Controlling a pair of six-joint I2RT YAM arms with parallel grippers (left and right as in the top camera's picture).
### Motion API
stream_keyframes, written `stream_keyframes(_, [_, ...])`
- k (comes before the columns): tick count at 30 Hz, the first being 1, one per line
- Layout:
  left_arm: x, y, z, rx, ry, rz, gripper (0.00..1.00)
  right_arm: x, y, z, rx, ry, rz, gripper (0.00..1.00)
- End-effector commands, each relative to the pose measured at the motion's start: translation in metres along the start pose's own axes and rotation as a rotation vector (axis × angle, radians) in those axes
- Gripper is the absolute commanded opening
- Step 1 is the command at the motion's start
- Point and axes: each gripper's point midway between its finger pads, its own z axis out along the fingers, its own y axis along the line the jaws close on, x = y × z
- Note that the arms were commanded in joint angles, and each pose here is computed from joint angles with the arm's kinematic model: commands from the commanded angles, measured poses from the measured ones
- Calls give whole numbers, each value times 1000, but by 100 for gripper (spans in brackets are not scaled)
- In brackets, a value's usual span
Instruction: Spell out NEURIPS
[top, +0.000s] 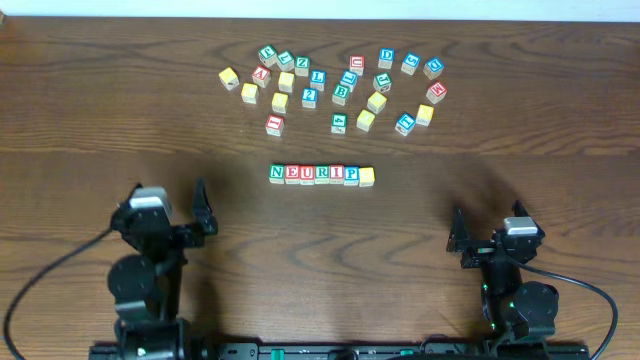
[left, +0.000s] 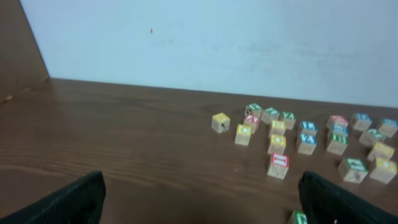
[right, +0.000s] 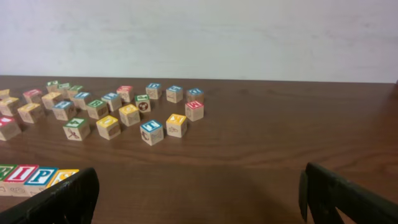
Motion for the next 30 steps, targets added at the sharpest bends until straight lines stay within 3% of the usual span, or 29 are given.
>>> stream_keyframes(1, [10, 0, -6, 4, -50, 51, 98, 0, -1, 0, 4, -1, 6, 99])
stream_keyframes(17, [52, -4, -12, 26, -38, 96, 98, 0, -1, 0, 4, -1, 6, 99])
stream_keyframes(21, [68, -2, -12, 19, 23, 92, 97, 0, -1, 0, 4, -1, 6, 99])
stream_keyframes(30, [68, -2, -12, 19, 25, 90, 98, 0, -1, 0, 5, 0, 6, 99])
